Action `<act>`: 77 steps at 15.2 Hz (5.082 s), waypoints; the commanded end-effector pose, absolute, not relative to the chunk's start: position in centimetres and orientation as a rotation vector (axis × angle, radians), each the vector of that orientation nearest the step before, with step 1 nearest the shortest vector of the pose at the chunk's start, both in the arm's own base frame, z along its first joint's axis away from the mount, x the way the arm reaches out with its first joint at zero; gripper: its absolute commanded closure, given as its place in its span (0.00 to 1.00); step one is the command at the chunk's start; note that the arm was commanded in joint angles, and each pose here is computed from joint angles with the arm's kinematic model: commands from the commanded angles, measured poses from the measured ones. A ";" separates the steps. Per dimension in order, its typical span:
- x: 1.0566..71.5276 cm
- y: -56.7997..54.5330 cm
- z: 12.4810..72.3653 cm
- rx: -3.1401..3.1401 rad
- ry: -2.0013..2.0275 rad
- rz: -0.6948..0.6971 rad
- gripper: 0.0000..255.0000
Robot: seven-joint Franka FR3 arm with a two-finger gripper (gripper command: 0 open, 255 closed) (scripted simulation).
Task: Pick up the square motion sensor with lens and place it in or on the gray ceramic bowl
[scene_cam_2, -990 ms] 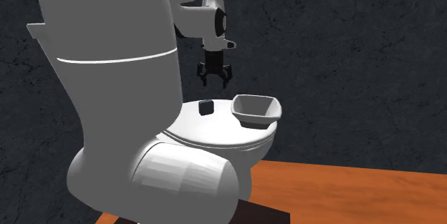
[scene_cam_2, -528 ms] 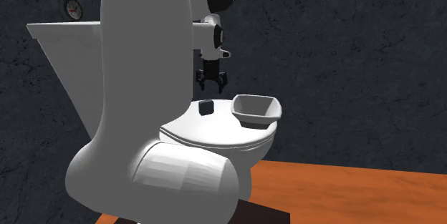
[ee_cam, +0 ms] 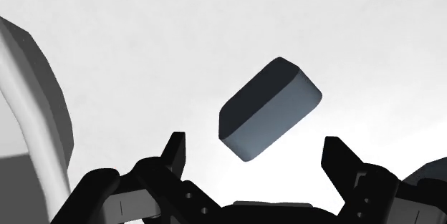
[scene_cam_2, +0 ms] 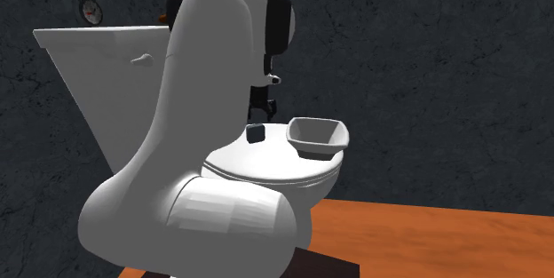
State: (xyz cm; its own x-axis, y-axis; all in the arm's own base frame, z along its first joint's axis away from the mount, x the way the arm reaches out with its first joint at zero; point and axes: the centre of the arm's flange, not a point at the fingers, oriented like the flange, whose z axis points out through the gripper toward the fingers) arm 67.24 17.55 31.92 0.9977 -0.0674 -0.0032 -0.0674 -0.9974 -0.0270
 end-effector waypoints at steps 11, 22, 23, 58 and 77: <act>67.9 18.1 27.3 -3.112 0.107 0.004 0.00; 67.9 18.0 27.3 -3.112 0.107 0.004 1.00; 67.9 18.0 27.3 -3.112 0.107 0.004 1.00; 67.9 18.1 44.5 -3.112 0.107 0.004 1.00; 67.7 -7.0 45.7 -3.112 0.107 0.004 1.00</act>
